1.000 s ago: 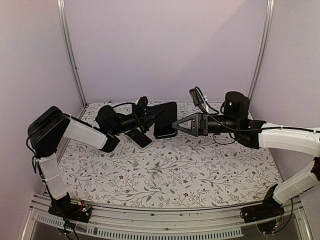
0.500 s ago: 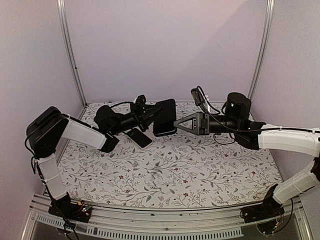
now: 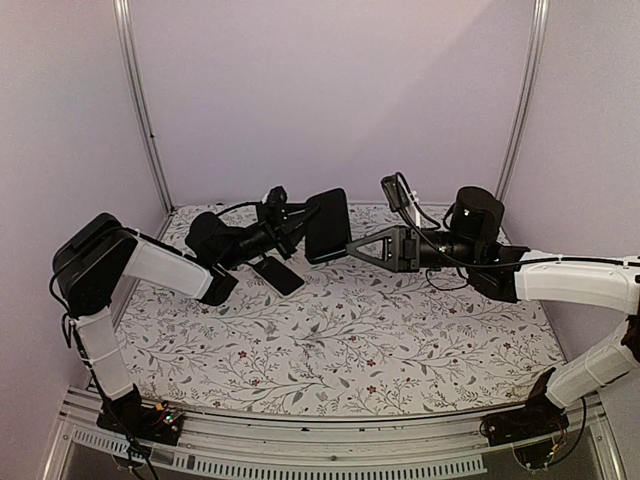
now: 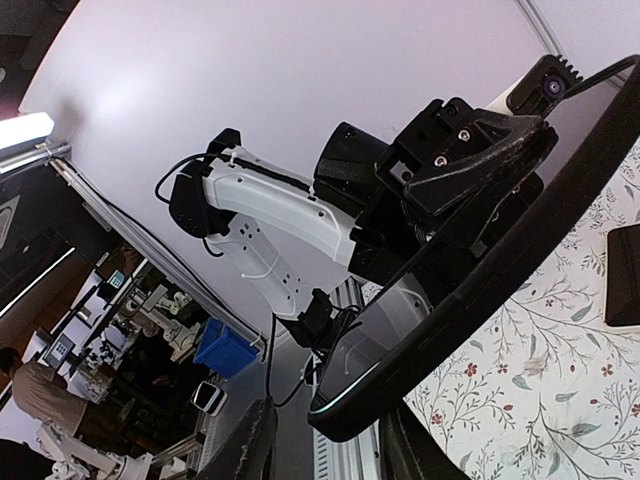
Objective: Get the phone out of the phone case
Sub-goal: Remove the bottom right corner of the phone case from the phone.
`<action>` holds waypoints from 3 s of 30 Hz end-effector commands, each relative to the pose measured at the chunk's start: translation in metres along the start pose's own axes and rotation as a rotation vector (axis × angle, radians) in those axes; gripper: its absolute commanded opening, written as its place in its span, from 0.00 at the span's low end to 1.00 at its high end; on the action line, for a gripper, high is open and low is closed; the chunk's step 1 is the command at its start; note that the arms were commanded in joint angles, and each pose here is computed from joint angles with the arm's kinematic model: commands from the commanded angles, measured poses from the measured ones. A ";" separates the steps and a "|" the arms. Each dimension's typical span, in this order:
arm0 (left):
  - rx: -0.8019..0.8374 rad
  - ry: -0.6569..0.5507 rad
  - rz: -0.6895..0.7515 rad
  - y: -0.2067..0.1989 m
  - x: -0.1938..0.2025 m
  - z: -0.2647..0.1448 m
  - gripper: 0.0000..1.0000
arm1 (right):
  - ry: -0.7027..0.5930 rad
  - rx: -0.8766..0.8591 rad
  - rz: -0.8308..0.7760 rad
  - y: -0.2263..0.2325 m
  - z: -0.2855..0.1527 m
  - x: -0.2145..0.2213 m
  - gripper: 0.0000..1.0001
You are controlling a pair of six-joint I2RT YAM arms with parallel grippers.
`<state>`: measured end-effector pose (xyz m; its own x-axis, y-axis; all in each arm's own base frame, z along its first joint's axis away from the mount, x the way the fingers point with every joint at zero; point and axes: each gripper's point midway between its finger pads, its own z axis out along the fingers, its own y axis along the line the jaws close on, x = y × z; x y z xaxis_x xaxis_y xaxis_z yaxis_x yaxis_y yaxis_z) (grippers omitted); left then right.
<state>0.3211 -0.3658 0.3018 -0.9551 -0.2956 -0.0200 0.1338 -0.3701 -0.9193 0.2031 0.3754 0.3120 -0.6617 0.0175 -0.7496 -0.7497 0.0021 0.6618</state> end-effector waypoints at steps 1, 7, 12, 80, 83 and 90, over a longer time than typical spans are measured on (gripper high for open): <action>0.100 -0.031 0.057 -0.030 -0.004 0.000 0.00 | -0.002 -0.074 -0.047 0.018 0.003 -0.002 0.31; 0.102 -0.022 0.053 -0.029 -0.002 0.001 0.00 | -0.008 -0.074 -0.054 0.018 0.004 -0.005 0.25; 0.110 -0.008 0.049 -0.029 0.002 0.003 0.00 | -0.007 -0.077 -0.058 0.018 0.007 -0.008 0.16; 0.011 0.030 0.027 -0.012 0.014 0.009 0.00 | -0.094 -0.061 -0.256 0.039 0.015 -0.057 0.16; 0.001 0.037 0.024 -0.010 0.016 0.011 0.00 | -0.100 -0.061 -0.267 0.041 0.015 -0.059 0.18; -0.026 0.053 0.006 -0.001 0.019 0.014 0.00 | -0.110 -0.073 -0.298 0.048 0.013 -0.064 0.15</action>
<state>0.3261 -0.3604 0.3197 -0.9398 -0.3405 -0.0291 0.1704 -0.3931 -0.9035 0.2153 0.3921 0.3224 -0.5938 -0.0102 -0.8045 -0.8045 0.0185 0.5936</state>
